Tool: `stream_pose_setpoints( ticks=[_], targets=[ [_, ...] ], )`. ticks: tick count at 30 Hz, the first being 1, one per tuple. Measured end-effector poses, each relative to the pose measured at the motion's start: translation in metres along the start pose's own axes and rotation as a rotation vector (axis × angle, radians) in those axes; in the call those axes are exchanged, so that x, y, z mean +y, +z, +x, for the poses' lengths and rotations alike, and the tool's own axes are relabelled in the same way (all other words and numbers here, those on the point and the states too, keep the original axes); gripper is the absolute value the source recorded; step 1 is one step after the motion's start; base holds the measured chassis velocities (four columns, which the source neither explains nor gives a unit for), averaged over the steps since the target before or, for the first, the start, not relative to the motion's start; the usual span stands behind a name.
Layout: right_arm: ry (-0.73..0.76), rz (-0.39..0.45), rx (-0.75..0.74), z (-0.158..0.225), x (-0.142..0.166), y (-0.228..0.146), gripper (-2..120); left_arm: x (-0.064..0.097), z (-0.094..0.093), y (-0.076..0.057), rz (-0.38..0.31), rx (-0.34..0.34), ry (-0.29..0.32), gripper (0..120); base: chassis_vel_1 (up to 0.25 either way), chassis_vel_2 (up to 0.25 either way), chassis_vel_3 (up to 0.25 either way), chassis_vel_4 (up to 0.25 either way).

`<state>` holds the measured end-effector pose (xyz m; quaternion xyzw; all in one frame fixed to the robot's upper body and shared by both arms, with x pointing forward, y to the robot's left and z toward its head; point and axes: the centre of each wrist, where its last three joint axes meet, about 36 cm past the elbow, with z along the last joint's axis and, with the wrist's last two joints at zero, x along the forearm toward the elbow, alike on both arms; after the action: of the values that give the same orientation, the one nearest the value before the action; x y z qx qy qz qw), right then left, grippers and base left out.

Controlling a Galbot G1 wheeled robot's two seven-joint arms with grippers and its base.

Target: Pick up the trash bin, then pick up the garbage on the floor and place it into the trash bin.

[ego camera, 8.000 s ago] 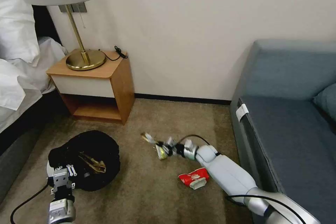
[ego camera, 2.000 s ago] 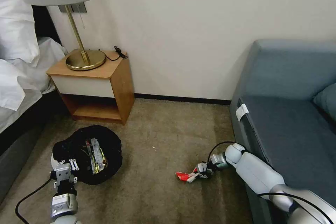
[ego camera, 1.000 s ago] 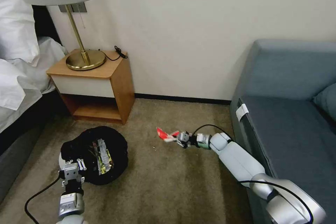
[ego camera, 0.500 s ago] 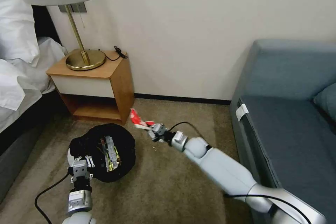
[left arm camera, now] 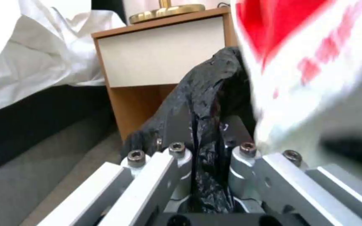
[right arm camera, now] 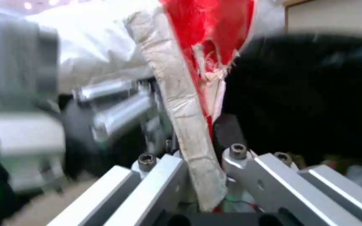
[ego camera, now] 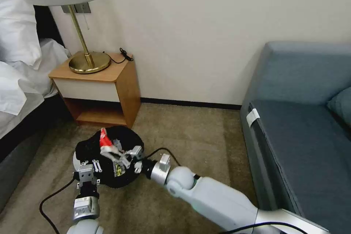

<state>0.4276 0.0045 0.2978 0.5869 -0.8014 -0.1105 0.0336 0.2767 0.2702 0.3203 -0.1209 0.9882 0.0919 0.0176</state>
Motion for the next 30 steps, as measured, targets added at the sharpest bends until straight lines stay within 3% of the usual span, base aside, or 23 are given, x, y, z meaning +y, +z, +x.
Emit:
stream_pose_setpoints(
  ticks=[15,18,20,26,28,30],
  targets=[
    [0.064,0.096,0.062,0.002,-0.037,0.038,0,-0.007,0.006,-0.003,0.008,0.001,0.015,6,0.000,0.000,0.000,0.000],
    [0.080,0.106,0.072,0.004,-0.039,0.041,10,-0.006,0.007,-0.003,0.007,0.001,0.015,6,0.000,0.000,0.000,0.000],
    [0.097,0.117,0.076,0.007,-0.040,0.042,28,-0.003,0.007,-0.002,0.003,-0.004,0.008,6,0.000,0.000,0.000,0.000],
    [0.121,0.145,0.088,0.013,-0.045,0.041,50,-0.001,0.014,0.001,0.006,0.001,0.005,6,0.000,0.000,0.000,0.000],
    [0.124,0.149,0.092,0.015,-0.045,0.042,51,-0.002,0.015,0.002,0.007,0.002,0.005,6,0.000,0.000,0.000,0.000],
    [0.141,0.160,0.103,0.020,-0.047,0.045,64,-0.001,0.019,0.003,0.009,0.004,0.004,6,0.000,0.000,0.000,0.000]
  ],
)
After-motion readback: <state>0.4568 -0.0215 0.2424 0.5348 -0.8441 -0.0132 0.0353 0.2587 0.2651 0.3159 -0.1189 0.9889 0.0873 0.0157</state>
